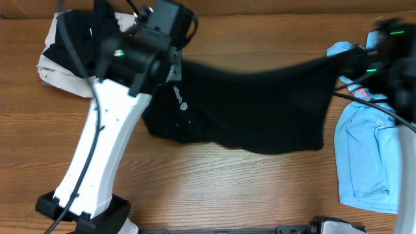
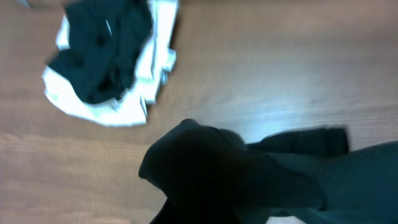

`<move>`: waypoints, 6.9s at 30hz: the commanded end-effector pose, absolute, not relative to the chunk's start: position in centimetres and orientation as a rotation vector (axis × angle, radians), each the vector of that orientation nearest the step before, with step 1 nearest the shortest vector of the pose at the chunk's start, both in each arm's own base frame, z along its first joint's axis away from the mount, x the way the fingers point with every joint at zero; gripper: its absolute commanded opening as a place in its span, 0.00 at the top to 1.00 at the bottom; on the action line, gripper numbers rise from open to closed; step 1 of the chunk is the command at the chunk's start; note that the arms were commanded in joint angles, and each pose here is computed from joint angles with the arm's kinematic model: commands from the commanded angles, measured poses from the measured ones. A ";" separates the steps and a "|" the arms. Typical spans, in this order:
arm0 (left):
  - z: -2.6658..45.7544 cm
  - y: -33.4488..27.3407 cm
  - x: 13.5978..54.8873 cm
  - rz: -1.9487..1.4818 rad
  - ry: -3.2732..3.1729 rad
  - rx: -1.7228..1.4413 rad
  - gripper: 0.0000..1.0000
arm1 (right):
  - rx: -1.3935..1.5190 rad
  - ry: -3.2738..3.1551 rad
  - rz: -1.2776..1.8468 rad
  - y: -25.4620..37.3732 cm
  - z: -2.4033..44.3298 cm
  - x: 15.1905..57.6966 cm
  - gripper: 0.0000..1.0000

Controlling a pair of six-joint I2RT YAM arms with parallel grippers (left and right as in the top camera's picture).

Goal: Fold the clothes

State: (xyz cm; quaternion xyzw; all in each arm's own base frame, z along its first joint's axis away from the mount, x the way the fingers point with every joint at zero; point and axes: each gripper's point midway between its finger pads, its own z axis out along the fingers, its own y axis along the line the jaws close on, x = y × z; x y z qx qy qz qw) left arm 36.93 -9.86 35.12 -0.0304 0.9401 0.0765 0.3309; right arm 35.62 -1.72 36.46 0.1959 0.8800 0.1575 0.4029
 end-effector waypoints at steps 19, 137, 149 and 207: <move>55.5 -2.4 23.6 -0.002 1.860 -0.113 0.95 | 0.484 1.605 0.089 -4.1 56.5 16.9 0.96; 11.8 -9.8 25.3 0.253 3.218 -0.252 0.95 | 1.033 2.783 0.407 -1.4 14.9 19.6 0.96; 13.2 -9.1 22.9 0.187 3.188 -0.291 0.96 | 1.148 2.734 0.332 -0.5 16.8 14.4 0.96; 9.4 -13.1 41.3 0.100 2.622 -0.017 0.00 | 1.021 2.650 0.337 -5.5 7.0 32.4 0.18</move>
